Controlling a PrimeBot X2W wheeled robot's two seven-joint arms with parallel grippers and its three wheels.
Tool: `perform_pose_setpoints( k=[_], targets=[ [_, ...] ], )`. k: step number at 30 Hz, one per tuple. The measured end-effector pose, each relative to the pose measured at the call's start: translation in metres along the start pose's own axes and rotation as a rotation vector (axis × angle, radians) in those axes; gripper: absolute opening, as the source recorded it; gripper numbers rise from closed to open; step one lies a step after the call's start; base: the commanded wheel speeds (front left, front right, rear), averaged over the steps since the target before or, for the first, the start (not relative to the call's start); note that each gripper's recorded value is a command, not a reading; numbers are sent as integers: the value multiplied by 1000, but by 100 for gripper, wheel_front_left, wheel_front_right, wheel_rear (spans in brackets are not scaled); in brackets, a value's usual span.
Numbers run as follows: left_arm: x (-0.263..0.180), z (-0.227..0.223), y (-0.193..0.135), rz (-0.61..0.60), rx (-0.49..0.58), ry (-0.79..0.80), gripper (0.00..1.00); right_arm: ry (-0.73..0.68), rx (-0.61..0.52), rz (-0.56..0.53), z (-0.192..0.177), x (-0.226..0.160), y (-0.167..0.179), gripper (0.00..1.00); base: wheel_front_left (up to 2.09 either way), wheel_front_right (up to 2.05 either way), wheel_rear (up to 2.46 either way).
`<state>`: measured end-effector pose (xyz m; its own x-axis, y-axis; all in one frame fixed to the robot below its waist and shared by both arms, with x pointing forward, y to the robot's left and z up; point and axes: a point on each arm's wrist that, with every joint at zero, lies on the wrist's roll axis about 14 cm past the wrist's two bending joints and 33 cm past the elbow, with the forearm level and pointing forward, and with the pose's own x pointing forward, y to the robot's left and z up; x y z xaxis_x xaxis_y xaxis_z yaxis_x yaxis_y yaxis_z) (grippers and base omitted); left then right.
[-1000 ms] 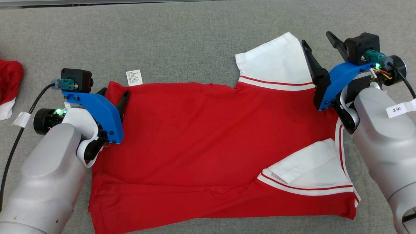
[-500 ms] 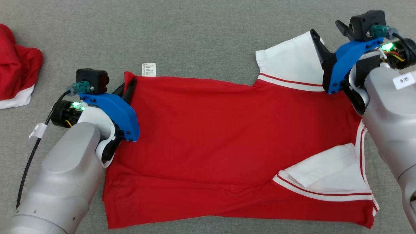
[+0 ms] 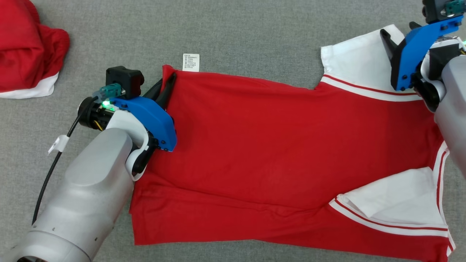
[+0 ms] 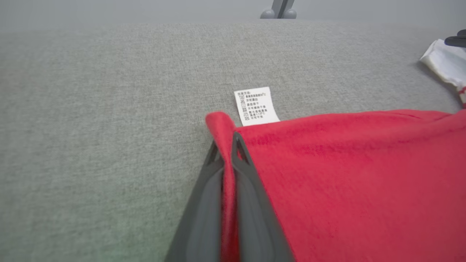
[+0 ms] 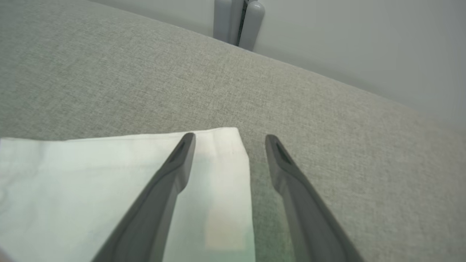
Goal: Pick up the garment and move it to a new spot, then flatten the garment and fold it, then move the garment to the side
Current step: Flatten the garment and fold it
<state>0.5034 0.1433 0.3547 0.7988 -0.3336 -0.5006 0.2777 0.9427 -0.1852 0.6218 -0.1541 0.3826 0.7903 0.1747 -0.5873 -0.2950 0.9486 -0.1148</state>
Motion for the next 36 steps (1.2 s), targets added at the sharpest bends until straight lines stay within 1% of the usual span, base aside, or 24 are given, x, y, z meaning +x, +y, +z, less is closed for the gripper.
perform_pose_setpoints(
  k=[3, 4, 5, 6, 7, 13, 19, 21, 25, 28, 33, 36],
  targets=[
    [6, 1, 2, -4, 7, -7, 0, 25, 20, -5, -11, 5, -3, 100, 0, 0, 0],
    [7, 0, 1, -6, 5, -7, 0, 32, 34, -5, -14, 6, -3, 81, 0, 0, 0],
    [8, -1, 1, -7, 6, -7, 0, 39, 37, -4, -16, 7, -2, 39, 0, 0, 0],
    [8, -2, 1, -7, 5, -7, 0, 43, 40, -1, -17, 7, -1, 3, 0, 0, 0],
    [9, -2, 1, -7, 5, -6, 0, 37, 50, 3, -16, 8, 1, 0, 0, 0, 0],
    [10, 3, 1, -6, 11, -23, 0, -9, 58, -4, -9, 4, -2, 0, 0, 0, 0],
    [0, 13, 0, 8, -6, -75, 0, -178, 68, -21, 21, -17, -9, 0, 0, 0, 0],
    [-5, 14, 0, 15, -18, -89, 0, -233, 73, -18, 26, -27, -8, 0, 0, 0, 0],
    [-14, 20, 0, 26, -31, -119, 0, -342, 126, -14, 32, -51, -8, 0, 0, 0, 0],
    [-19, 18, -6, 21, -38, -124, 0, -380, 173, 6, 23, -70, -3, 0, 0, 0, 0],
    [-26, 22, -12, 15, -47, -148, 0, -427, 205, 28, 8, -102, -4, 0, 0, 0, 0],
    [-30, 24, -14, 16, -52, -163, 0, -458, 224, 62, 0, -121, 5, 0, 0, 0, 0]
  ],
)
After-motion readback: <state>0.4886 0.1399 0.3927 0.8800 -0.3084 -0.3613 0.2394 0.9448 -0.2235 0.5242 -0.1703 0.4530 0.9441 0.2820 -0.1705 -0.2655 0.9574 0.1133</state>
